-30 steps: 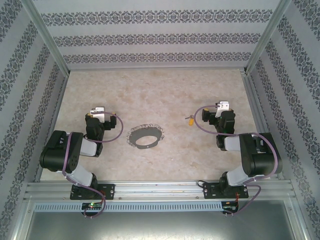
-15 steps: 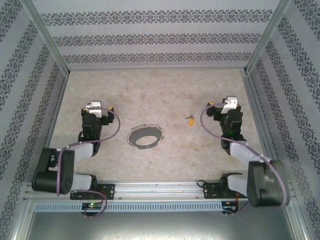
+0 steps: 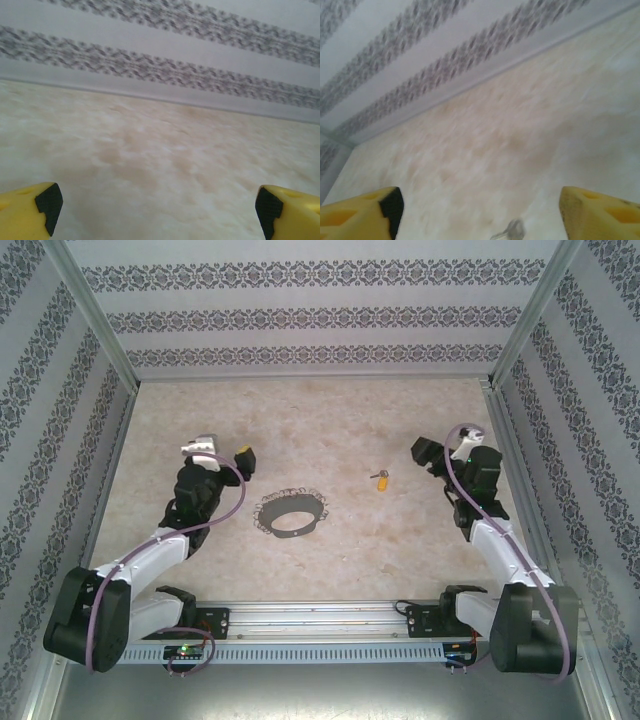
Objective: Put the keys on the keyring
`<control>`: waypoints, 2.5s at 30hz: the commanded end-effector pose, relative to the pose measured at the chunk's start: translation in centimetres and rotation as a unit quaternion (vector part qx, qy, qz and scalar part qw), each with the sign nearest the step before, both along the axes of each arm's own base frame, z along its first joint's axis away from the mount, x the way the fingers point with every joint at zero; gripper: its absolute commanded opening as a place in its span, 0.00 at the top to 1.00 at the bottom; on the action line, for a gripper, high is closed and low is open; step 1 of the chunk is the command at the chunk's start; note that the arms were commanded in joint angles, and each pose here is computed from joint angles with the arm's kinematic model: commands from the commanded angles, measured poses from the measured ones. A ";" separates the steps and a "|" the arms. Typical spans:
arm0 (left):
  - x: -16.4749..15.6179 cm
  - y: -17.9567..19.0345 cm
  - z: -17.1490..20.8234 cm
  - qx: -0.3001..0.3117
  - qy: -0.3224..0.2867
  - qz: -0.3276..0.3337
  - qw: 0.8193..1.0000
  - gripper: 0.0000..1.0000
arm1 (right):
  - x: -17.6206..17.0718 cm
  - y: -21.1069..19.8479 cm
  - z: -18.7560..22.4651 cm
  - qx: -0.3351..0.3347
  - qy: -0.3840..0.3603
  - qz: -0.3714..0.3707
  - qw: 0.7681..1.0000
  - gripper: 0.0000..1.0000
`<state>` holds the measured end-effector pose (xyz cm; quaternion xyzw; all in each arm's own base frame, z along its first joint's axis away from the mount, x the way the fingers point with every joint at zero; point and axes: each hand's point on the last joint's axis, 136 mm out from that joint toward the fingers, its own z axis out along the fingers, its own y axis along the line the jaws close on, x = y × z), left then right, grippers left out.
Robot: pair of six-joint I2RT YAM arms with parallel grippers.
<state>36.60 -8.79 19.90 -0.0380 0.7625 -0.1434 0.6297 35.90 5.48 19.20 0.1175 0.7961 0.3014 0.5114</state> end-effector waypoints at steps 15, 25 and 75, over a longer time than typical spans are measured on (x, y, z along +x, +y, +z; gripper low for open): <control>-4.6 -7.3 -6.0 -0.016 0.125 -0.083 0.988 0.00 | -10.4 17.5 -9.7 -0.047 0.206 0.246 0.946 0.40; -4.3 -6.2 -8.0 0.040 0.160 -0.060 0.984 0.00 | -12.3 23.5 -13.4 -0.074 0.249 0.303 0.917 0.43; -4.1 -7.3 -8.4 0.018 0.160 -0.077 0.984 0.00 | -10.7 25.6 -15.5 -0.070 0.272 0.310 0.909 0.44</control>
